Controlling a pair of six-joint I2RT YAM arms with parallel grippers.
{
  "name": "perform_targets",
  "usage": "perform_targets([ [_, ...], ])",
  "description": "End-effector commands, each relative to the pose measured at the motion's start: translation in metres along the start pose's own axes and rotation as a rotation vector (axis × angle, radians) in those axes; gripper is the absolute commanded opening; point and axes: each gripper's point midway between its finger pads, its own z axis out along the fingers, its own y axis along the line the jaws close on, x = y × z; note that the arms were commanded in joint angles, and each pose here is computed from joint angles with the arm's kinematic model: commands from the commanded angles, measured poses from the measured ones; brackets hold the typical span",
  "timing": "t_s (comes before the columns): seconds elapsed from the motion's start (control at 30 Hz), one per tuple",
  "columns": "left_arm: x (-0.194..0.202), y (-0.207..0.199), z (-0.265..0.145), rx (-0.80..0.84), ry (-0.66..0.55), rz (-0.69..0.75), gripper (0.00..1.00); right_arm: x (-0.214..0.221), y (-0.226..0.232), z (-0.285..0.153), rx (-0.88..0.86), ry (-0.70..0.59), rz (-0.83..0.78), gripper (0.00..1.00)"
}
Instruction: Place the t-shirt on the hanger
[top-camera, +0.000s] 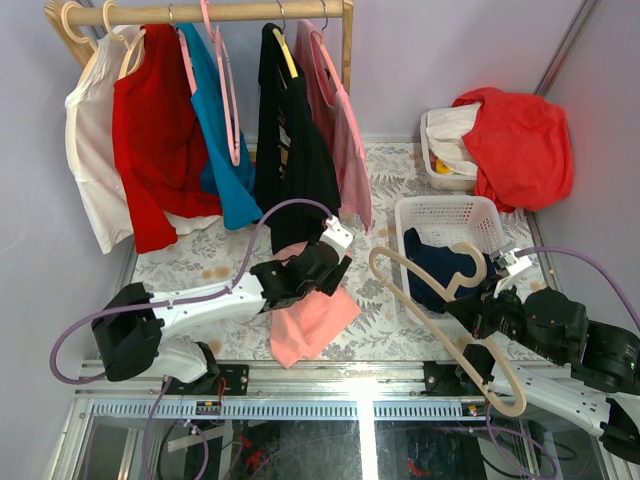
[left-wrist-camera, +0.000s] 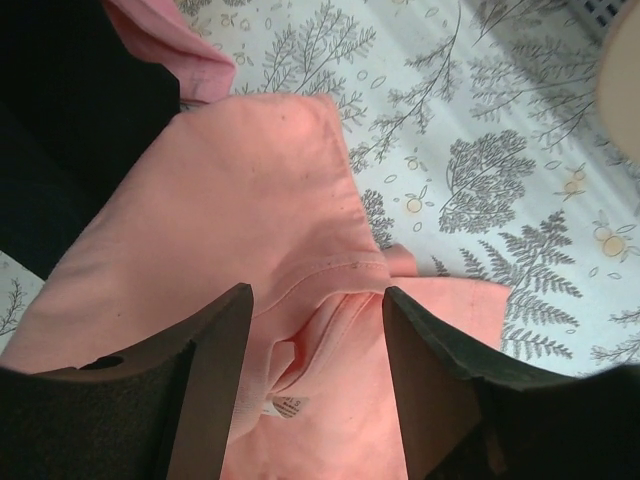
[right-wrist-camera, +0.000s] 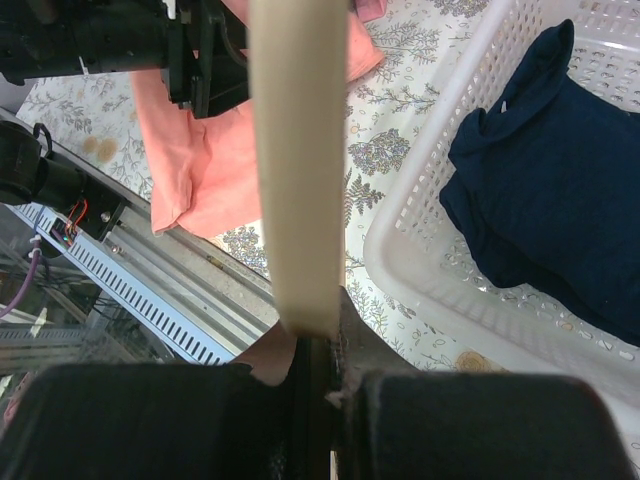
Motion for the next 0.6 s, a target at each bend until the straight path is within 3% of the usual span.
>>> perform_targets([
  [0.0,0.023,0.004,0.008,0.002,0.081,0.044,0.55,-0.012,0.004,0.001,-0.007,-0.047,0.009,0.00],
  [0.57,0.040,0.001,0.034,-0.013,0.143,0.089,0.47,-0.011,0.003,0.004,0.003,-0.041,0.003,0.00],
])
